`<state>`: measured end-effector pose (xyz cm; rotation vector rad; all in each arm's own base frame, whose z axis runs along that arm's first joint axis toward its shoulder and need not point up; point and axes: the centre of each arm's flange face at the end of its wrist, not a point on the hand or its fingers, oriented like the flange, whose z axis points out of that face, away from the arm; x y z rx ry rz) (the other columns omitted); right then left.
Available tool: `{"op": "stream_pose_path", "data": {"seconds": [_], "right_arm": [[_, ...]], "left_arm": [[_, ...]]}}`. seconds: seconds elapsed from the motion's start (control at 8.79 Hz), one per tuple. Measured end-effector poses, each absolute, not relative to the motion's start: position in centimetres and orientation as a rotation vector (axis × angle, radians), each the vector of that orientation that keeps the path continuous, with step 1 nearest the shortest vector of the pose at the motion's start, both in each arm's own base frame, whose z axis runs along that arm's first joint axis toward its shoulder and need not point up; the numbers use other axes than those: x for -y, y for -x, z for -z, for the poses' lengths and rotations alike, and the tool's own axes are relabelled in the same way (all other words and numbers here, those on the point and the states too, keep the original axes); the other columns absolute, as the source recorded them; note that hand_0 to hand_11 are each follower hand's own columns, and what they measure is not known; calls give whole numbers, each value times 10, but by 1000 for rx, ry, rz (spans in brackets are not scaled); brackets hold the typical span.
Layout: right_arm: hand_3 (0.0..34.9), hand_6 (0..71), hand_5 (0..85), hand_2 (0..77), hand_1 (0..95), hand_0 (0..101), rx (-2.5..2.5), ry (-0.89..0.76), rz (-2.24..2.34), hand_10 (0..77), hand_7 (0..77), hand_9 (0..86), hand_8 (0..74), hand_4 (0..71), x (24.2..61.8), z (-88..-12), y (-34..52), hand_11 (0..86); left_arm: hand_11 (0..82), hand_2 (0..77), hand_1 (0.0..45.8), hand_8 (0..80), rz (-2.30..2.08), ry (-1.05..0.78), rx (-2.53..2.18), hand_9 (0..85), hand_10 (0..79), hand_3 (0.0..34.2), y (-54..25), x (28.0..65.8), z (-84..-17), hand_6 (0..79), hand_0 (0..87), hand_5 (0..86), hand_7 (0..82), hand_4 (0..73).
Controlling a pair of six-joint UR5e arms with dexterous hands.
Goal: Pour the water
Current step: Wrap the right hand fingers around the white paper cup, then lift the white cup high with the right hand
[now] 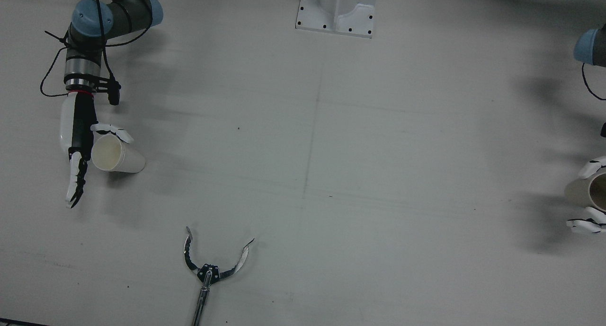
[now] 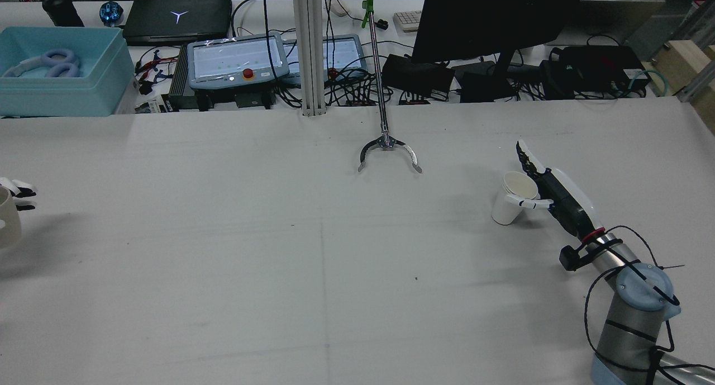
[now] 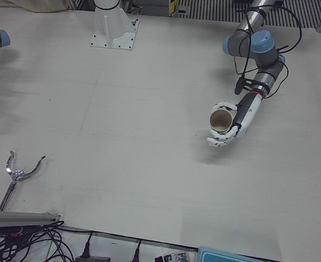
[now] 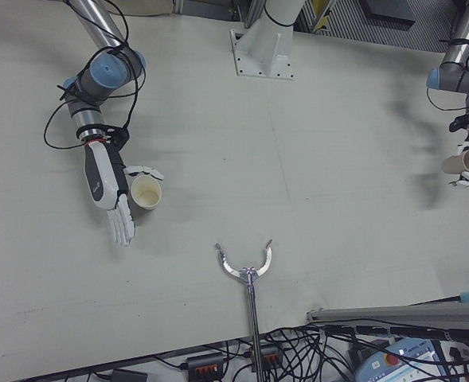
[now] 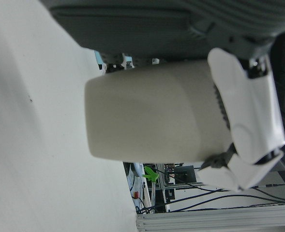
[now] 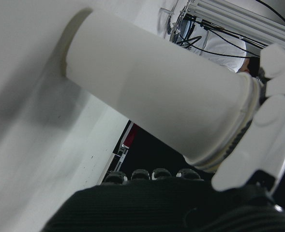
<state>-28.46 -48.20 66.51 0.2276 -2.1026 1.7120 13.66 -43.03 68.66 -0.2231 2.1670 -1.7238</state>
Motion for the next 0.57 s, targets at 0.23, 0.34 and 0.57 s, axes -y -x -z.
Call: {"op": "stream_pose_path", "data": {"seconds": [0.23, 0.34, 0.57], "right_arm": [[0, 5, 0, 224, 142, 393, 2101, -218, -1706, 5, 5, 5, 5, 0, 480, -664, 290, 5], [0, 5, 0, 224, 131, 392, 2102, -212, -1703, 5, 5, 5, 0, 0, 479, -663, 292, 5], [0, 5, 0, 213, 147, 398, 2111, -201, -1697, 5, 5, 5, 5, 0, 478, -659, 296, 5]], "left_arm": [[284, 425, 191, 180, 1724, 222, -2166, 262, 180, 0, -136, 430, -687, 229, 451, 442, 333, 224], [284, 425, 191, 180, 1724, 222, -2166, 273, 180, 0, -136, 429, -688, 229, 449, 431, 333, 224], [278, 425, 191, 180, 1725, 222, -2167, 273, 180, 0, -135, 428, -689, 229, 449, 431, 333, 224]]}}
